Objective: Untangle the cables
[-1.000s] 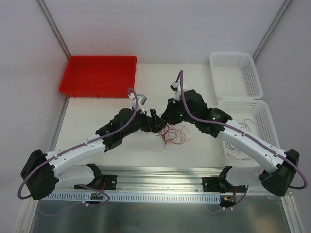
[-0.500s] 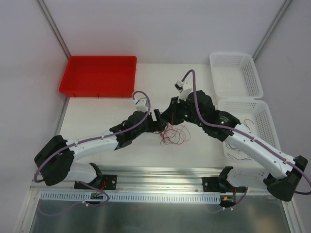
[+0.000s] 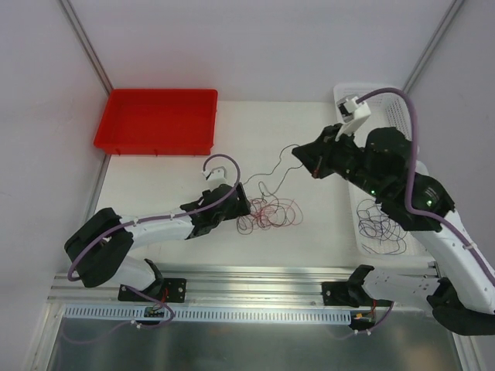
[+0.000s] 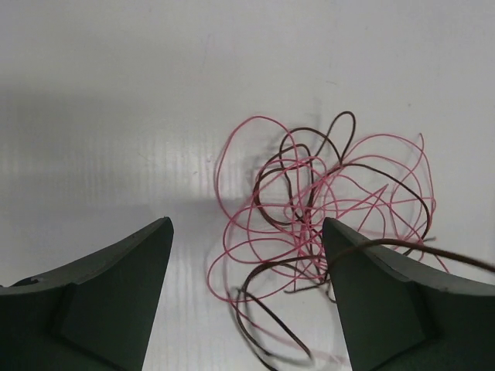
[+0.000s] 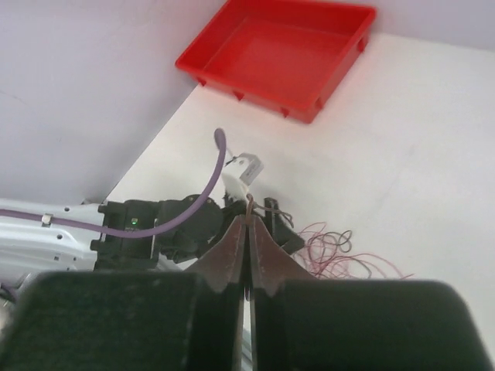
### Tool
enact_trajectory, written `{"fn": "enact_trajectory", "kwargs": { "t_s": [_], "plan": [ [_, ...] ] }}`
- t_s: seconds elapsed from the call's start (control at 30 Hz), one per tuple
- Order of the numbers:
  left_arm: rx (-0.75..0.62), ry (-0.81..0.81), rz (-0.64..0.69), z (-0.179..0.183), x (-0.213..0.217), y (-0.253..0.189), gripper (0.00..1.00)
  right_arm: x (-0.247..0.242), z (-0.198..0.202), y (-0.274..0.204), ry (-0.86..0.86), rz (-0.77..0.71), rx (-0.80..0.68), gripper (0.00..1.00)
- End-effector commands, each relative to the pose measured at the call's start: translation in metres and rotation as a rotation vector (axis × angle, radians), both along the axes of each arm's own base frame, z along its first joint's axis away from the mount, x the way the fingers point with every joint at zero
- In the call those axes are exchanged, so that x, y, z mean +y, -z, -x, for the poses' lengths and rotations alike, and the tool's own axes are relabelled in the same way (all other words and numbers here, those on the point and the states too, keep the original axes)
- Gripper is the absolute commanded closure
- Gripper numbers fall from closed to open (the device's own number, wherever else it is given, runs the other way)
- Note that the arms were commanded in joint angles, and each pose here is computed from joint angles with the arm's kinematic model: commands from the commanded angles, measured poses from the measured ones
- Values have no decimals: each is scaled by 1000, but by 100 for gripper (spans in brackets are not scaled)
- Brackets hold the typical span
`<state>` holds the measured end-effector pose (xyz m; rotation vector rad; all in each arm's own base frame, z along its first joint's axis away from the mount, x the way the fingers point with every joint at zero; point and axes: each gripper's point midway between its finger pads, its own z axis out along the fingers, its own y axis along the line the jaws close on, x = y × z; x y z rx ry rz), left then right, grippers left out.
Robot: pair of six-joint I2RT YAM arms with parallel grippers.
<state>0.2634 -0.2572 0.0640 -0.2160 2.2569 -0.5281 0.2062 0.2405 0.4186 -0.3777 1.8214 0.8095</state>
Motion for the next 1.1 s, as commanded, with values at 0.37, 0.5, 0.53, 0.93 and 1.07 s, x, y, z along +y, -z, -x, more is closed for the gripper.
{"fn": "enact_trajectory", "kwargs": {
  "t_s": [0.37, 0.5, 0.53, 0.93, 1.07],
  "plan": [
    [144, -186, -70, -4, 63, 34, 19, -85, -13, -54, 226, 55, -145, 99],
    [92, -145, -44, -6, 62, 7, 15, -95, -30, -45, 282, 88, -133, 99],
    [73, -129, -34, -9, 60, -4, 14, -97, -34, -44, 293, 95, -130, 99],
    [-4, 72, -95, -17, 87, -123, 1, -148, -116, -30, 542, 161, -115, 99],
    [-32, 116, -155, -15, 106, -144, 1, -185, -161, -29, 697, 177, -128, 99]
  ]
}}
